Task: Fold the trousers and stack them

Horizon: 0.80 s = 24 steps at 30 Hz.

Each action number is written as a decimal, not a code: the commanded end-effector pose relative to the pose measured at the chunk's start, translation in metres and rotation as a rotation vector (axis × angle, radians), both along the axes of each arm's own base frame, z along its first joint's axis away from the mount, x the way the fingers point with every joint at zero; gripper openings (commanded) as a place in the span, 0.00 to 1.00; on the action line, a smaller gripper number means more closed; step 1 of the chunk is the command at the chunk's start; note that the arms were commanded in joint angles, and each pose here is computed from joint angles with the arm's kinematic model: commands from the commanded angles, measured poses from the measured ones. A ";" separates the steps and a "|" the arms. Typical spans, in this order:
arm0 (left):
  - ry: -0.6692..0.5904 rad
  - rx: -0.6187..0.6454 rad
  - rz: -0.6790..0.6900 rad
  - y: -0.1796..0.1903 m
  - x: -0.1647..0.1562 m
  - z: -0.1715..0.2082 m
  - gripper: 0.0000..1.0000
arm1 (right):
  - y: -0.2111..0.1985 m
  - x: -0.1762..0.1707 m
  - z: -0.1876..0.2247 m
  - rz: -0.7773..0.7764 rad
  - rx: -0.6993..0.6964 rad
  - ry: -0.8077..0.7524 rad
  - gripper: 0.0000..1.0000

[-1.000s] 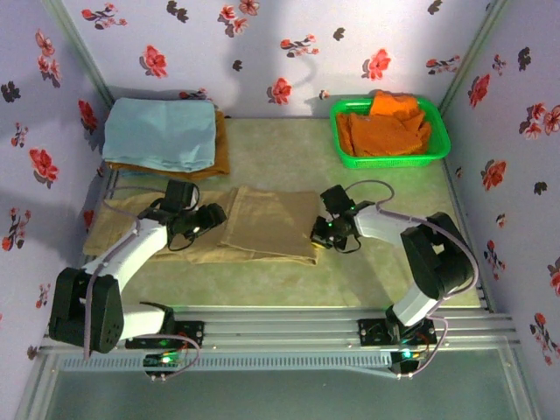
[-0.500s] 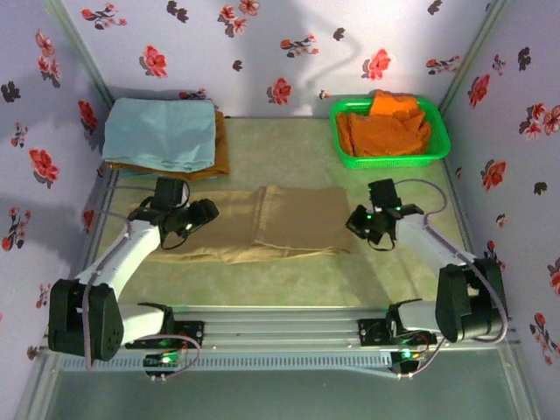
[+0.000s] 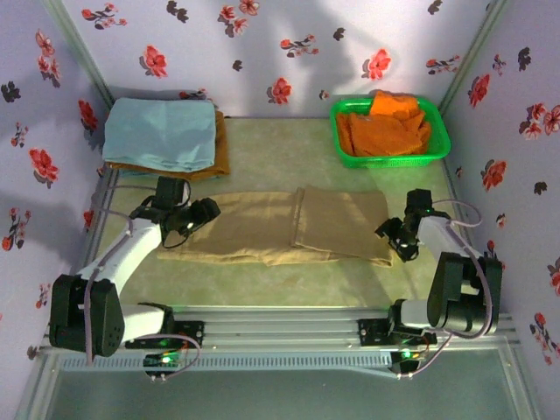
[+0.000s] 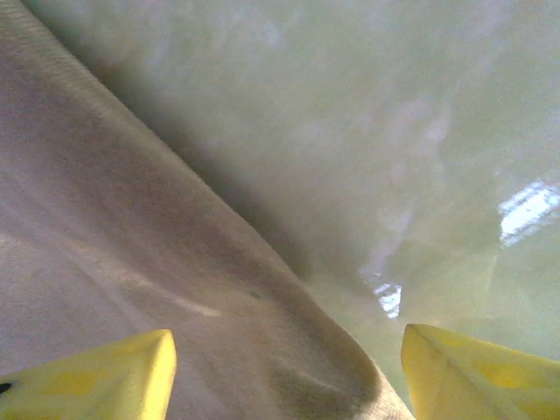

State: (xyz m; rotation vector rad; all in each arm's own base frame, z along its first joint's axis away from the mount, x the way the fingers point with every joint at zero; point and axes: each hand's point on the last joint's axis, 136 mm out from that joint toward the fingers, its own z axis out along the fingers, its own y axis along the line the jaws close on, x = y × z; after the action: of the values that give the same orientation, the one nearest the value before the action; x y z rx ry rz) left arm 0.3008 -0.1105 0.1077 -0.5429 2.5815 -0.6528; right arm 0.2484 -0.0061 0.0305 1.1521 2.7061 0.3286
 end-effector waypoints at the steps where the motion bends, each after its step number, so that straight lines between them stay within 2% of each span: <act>1: -0.004 -0.015 -0.005 -0.002 0.005 0.000 0.69 | -0.010 -0.016 -0.003 0.011 -0.061 0.044 0.71; 4: -0.004 -0.012 -0.009 -0.002 0.004 -0.001 0.69 | -0.011 -0.019 -0.011 0.023 -0.067 0.061 0.70; 6: -0.006 -0.008 -0.007 0.000 0.004 -0.001 0.69 | 0.006 -0.008 -0.012 0.051 0.036 0.009 0.62; 8: -0.003 -0.001 0.011 0.006 0.004 -0.001 0.70 | 0.030 0.006 -0.006 0.089 0.172 -0.063 0.41; 10: -0.007 -0.007 0.037 0.015 0.004 0.003 0.70 | 0.035 0.013 0.003 0.095 0.207 -0.103 0.21; 13: -0.022 -0.011 0.081 0.031 0.002 0.012 0.71 | 0.036 0.019 0.022 0.092 0.211 -0.164 0.00; 18: -0.039 -0.004 0.199 0.060 -0.002 0.021 0.73 | -0.009 0.008 0.040 -0.014 0.010 -0.111 0.00; 22: -0.011 0.005 0.281 0.075 -0.011 0.009 0.74 | -0.048 0.003 0.057 -0.141 -0.047 -0.126 0.00; 24: -0.002 0.001 0.288 0.075 -0.013 0.000 0.74 | -0.060 0.007 0.066 -0.155 -0.072 -0.129 0.00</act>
State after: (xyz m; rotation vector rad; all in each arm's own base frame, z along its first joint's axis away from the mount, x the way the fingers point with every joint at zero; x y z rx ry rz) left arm 0.3000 -0.0410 0.1269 -0.8108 2.4033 -0.5872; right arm 0.2604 -0.0413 0.0844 1.2239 2.4959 0.4102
